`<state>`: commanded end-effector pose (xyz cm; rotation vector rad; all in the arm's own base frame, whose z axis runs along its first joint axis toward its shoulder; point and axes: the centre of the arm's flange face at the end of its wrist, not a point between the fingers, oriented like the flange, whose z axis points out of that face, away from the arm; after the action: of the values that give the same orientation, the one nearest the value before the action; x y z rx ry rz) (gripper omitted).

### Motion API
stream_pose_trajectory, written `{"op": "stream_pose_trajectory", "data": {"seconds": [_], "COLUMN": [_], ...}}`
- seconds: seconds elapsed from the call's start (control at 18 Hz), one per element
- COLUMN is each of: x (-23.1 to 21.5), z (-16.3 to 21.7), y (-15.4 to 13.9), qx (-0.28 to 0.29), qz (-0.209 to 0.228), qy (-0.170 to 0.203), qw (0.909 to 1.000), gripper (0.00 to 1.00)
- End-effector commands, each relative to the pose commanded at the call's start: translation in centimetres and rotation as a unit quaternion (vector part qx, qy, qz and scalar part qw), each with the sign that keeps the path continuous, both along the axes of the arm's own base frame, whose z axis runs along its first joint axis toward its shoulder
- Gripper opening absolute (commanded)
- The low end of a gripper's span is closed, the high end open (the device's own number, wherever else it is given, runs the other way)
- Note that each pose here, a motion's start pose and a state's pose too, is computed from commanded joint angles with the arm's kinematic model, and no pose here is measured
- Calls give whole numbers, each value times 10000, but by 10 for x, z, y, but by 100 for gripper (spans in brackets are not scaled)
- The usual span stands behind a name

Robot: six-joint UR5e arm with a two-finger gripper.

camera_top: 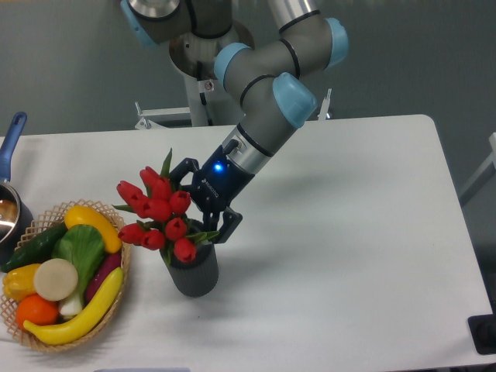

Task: Pick up the flowers from the vase
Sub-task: 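Lower the gripper around the tulip stems and close on them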

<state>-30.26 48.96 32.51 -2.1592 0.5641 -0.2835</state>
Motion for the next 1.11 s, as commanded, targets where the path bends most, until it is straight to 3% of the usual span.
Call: {"op": "stream_pose_trajectory", "data": {"seconds": [0.11, 0.61, 0.83, 1.11], "x": [0, -1, -3, -11], "z": [0, -1, 5, 20], "y": [1, 2, 3, 3], "qx": [0, -4, 35, 262], "qz": [-8, 0, 27, 196], "qy": [0, -21, -12, -325], "qw": [10000, 10000, 10000, 9989], "gripper": [97, 47, 45, 45]}}
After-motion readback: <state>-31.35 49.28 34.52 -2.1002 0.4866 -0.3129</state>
